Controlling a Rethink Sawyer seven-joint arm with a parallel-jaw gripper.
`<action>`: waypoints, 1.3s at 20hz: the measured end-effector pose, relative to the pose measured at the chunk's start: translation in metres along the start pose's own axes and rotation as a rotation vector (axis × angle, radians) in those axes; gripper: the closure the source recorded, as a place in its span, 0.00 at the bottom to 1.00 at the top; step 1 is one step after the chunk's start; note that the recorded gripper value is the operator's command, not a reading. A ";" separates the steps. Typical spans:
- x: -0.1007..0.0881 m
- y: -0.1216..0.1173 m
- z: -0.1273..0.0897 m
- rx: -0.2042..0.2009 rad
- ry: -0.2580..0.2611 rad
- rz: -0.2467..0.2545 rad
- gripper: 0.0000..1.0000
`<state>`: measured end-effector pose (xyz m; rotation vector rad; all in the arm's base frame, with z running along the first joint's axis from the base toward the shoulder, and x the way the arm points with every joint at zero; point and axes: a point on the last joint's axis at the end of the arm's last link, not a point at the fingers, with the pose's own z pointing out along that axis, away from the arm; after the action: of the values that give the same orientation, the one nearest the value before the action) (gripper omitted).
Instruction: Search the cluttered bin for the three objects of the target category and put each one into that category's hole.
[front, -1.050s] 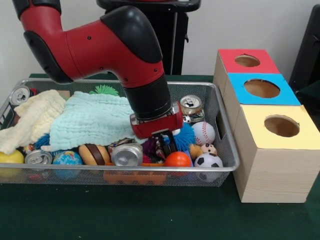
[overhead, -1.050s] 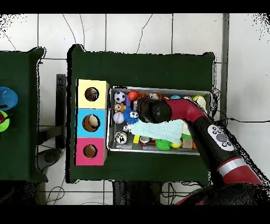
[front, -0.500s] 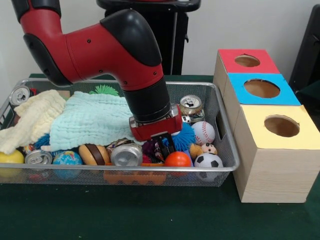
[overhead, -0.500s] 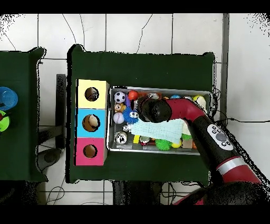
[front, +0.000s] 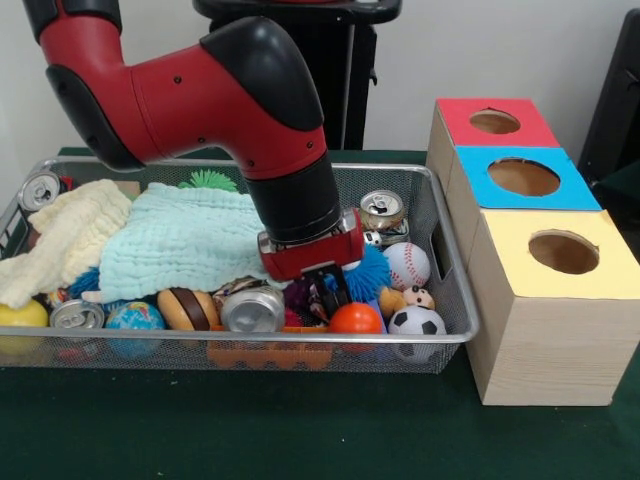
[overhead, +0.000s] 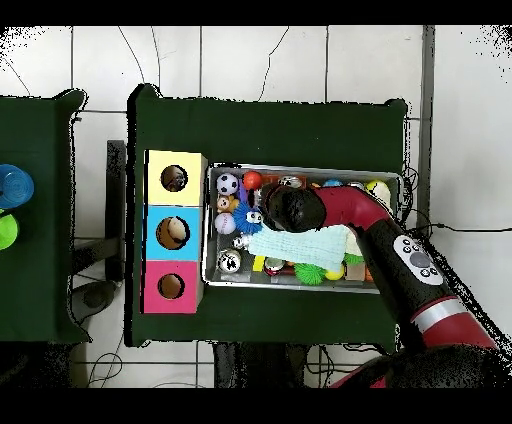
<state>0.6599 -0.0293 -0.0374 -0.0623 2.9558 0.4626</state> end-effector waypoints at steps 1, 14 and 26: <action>0.000 0.001 -0.002 0.002 0.000 -0.003 1.00; -0.006 0.038 -0.125 0.062 0.055 -0.056 1.00; -0.017 0.084 -0.210 0.110 0.062 -0.056 1.00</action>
<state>0.6414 -0.0136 0.1881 -0.1496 3.0245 0.2957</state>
